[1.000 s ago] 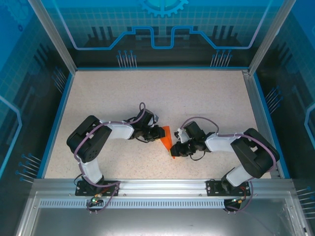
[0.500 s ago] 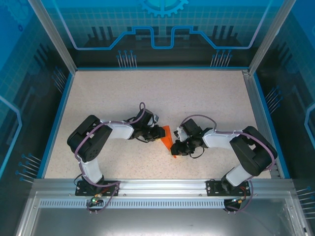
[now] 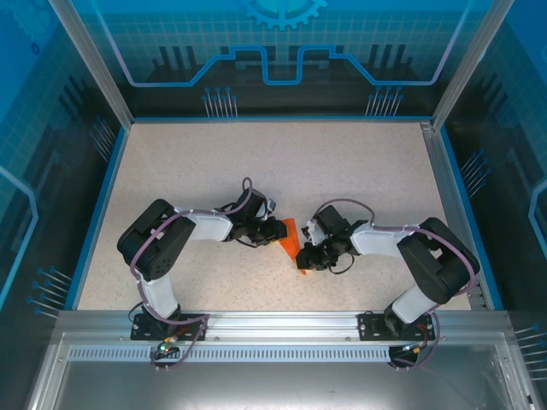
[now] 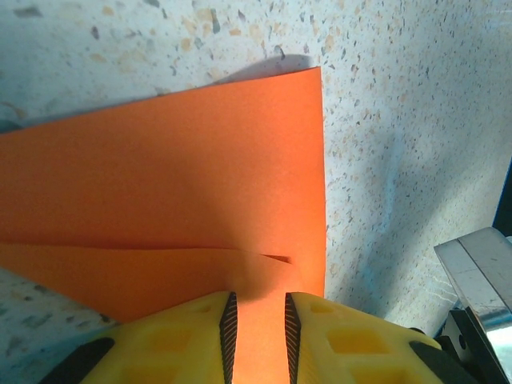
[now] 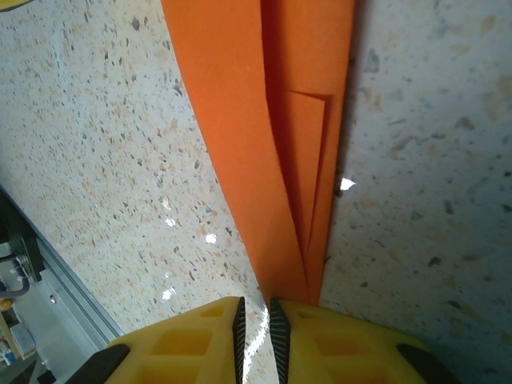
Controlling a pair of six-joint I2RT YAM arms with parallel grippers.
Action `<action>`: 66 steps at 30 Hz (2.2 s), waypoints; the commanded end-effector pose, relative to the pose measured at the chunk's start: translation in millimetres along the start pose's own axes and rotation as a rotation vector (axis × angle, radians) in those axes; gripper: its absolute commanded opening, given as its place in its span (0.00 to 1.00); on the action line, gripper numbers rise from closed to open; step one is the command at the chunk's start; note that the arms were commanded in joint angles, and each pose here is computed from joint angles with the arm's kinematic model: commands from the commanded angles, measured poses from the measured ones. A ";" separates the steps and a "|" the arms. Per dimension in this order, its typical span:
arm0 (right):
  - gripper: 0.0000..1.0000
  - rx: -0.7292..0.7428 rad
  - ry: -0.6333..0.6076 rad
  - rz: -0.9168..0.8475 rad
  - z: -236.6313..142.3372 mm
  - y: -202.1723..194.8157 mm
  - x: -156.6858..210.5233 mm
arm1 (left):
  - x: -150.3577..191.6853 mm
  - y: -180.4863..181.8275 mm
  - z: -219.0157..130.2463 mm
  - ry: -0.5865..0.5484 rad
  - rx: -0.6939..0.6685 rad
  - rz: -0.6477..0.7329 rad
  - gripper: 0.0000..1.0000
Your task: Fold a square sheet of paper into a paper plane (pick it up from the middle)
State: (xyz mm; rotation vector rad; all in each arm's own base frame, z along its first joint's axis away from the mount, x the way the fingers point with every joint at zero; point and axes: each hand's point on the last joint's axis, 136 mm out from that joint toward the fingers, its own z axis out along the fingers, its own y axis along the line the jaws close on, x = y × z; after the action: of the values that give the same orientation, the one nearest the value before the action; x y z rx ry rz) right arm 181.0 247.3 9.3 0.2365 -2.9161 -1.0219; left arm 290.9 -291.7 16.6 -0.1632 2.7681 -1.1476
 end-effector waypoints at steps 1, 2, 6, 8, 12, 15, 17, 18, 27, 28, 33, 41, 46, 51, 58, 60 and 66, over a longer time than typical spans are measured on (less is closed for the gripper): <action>0.21 0.106 0.100 0.083 11.4 -28.3 24.6 | 24.3 46.8 18.1 0.078 -0.138 -0.040 0.26; 0.21 0.103 0.097 0.079 11.3 -27.0 24.2 | 24.5 45.8 18.2 0.080 -0.136 -0.036 0.26; 0.21 0.103 0.090 0.077 10.2 -26.3 23.4 | 25.1 47.6 16.8 0.081 -0.147 -0.030 0.26; 0.22 0.088 0.082 0.063 7.6 -20.9 22.1 | 24.2 47.7 16.8 0.077 -0.145 -0.027 0.26; 0.24 0.040 0.021 0.008 -6.9 -1.1 13.2 | 23.8 49.5 19.7 0.072 -0.143 -0.031 0.26; 0.26 -0.004 -0.049 -0.044 -21.8 18.7 1.7 | 22.7 49.0 20.8 0.068 -0.140 -0.032 0.26; 0.28 -0.004 -0.100 -0.068 -30.9 25.6 -5.9 | 22.1 49.7 20.3 0.063 -0.143 -0.034 0.26; 0.28 -0.008 -0.124 -0.070 -34.3 28.6 -9.5 | 22.1 49.7 20.5 0.063 -0.142 -0.034 0.26; 0.25 -0.044 -0.130 -0.061 -22.0 31.6 -17.3 | 21.5 48.4 21.6 0.066 -0.138 -0.034 0.26; 0.25 -0.033 -0.122 -0.050 -17.4 25.5 -14.9 | 21.5 48.4 21.6 0.066 -0.139 -0.032 0.27; 0.23 0.015 -0.054 0.011 6.6 -7.0 7.5 | 20.6 47.0 21.8 0.072 -0.139 -0.032 0.27; 0.24 0.071 -0.023 0.037 6.9 -30.9 40.0 | 18.3 47.0 21.5 0.070 -0.152 -0.032 0.27; 0.25 0.015 -0.091 -0.052 -15.3 5.1 18.6 | 16.6 43.8 21.9 0.068 -0.146 -0.032 0.27; 0.26 -0.025 -0.128 -0.086 -18.5 24.0 0.5 | 16.7 44.7 20.9 0.064 -0.152 -0.033 0.27; 0.24 -0.016 -0.025 -0.028 17.3 2.3 22.5 | 18.1 47.1 21.8 0.065 -0.154 -0.038 0.27; 0.24 0.008 -0.013 -0.011 21.1 -8.1 33.0 | 17.6 45.8 21.5 0.066 -0.153 -0.034 0.27; 0.23 0.005 -0.087 -0.074 2.2 7.4 22.8 | 13.8 41.0 19.8 0.060 -0.152 -0.024 0.27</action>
State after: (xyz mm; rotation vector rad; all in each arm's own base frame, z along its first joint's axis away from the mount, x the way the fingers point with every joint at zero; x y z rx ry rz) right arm 174.0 260.1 15.8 0.2982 -3.0132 -1.1516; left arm 293.7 -295.3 16.8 -0.1621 2.7912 -1.1577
